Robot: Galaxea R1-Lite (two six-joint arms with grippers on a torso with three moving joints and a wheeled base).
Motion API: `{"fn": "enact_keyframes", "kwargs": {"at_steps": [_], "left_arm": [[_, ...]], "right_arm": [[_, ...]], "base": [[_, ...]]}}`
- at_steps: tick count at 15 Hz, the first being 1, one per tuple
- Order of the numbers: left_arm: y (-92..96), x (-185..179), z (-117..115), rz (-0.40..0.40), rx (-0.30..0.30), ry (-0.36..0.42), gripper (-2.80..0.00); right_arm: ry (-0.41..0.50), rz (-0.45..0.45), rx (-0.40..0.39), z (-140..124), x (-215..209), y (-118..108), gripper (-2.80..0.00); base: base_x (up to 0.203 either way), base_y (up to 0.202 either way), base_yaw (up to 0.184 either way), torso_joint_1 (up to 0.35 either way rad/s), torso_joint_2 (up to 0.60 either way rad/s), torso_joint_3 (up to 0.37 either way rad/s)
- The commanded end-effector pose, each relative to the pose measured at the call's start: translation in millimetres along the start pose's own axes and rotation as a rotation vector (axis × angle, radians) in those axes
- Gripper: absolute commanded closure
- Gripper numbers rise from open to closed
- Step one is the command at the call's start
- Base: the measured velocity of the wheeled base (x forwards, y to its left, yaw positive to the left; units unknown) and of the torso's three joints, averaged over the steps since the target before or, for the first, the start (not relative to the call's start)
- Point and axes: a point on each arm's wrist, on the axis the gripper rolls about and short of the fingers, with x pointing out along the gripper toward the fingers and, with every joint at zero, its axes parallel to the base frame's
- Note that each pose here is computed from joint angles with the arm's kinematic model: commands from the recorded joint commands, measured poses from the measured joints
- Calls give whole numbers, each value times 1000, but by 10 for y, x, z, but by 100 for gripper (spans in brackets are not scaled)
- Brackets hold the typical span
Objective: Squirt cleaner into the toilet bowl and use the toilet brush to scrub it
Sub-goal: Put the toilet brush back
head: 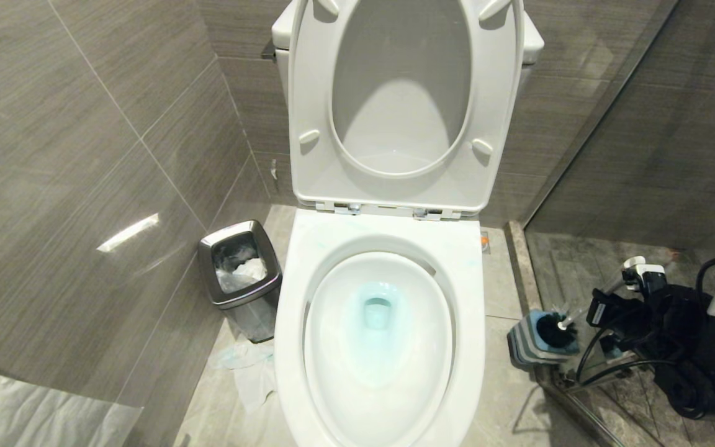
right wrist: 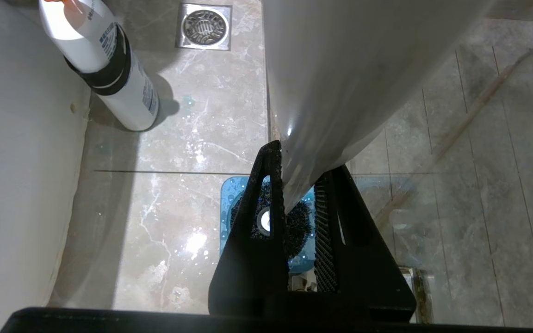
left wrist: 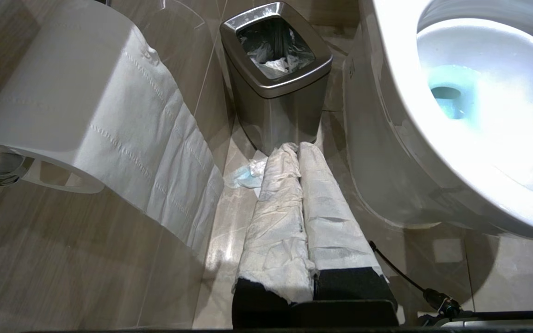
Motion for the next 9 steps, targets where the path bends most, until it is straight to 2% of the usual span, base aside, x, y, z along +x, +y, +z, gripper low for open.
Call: {"fn": "enact_keyframes", "kwargs": {"at_steps": [1, 3, 9], "left_arm": [[0, 0, -1, 0, 0, 0, 0], [0, -1, 3, 0, 0, -2, 0], [0, 0, -4, 0, -4, 3, 0]], "right_arm": [[-6, -1, -1, 2, 2, -1, 0], [-6, -1, -1, 2, 2, -1, 0], [-27, -1, 3, 60, 6, -2, 0]], "base": [[0, 0, 0, 0, 0, 0], [0, 0, 0, 5, 1, -46], [0, 0, 0, 2, 6, -158]]}}
